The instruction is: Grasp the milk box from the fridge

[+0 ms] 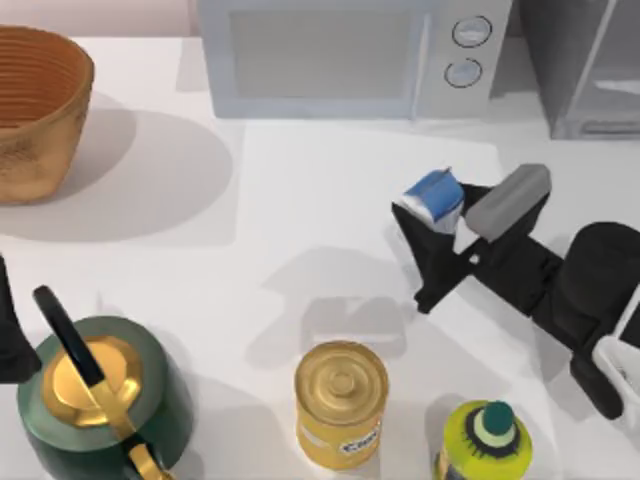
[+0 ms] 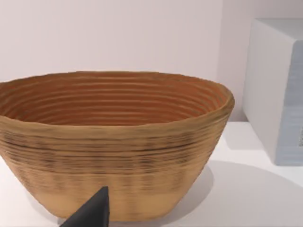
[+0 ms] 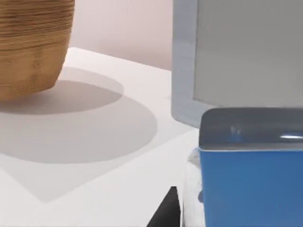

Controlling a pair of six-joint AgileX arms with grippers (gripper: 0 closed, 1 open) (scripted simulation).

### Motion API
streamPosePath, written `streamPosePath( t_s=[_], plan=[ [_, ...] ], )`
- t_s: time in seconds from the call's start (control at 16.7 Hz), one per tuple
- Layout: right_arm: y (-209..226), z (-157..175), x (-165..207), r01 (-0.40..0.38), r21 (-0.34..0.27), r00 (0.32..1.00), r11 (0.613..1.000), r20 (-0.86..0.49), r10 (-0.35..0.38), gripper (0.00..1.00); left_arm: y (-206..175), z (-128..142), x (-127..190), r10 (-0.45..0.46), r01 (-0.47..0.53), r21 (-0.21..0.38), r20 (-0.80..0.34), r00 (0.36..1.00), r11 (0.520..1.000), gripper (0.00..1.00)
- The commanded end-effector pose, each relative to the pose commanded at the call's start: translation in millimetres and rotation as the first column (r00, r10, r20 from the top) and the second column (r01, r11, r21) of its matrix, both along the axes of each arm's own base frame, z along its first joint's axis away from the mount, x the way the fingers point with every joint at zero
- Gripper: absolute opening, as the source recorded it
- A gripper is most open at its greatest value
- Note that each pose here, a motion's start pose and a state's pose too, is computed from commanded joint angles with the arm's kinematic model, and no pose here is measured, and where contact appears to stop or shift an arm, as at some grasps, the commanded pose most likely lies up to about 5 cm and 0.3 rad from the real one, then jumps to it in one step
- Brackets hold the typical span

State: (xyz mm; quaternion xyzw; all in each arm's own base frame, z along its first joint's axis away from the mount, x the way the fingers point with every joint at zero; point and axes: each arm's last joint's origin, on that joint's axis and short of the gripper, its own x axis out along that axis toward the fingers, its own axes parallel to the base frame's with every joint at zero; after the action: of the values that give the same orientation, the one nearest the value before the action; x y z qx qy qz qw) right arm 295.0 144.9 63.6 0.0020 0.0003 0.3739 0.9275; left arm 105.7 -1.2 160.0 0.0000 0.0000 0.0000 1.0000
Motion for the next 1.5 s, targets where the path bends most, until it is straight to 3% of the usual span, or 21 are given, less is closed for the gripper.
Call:
streamPosePath(
  t_s=[0.36,0.72,1.08,1.5],
  plan=[
    [2.1,-2.3,2.2,-0.001,-0.002,1.0,1.0,-0.007,0.001,0.0,0.0,0.0,0.0,0.0,0.0,0.0,0.0,1.0,1.0,1.0],
    [37.3,-15.8,39.4,-0.002,0.004,1.0,1.0,0.008,0.002,0.0,0.0,0.0,0.0,0.0,0.0,0.0,0.0,1.0,1.0,1.0],
    [43.3,-20.3,44.1,0.0,0.0,1.0,1.0,0.0,0.0,0.0,0.0,0.0,0.0,0.0,0.0,0.0,0.0,1.0,1.0,1.0],
    [43.3,-20.3,44.1,0.0,0.0,1.0,1.0,0.0,0.0,0.53,0.0,0.0,0.0,0.0,0.0,0.0,0.0,1.0,1.0,1.0]
  ],
)
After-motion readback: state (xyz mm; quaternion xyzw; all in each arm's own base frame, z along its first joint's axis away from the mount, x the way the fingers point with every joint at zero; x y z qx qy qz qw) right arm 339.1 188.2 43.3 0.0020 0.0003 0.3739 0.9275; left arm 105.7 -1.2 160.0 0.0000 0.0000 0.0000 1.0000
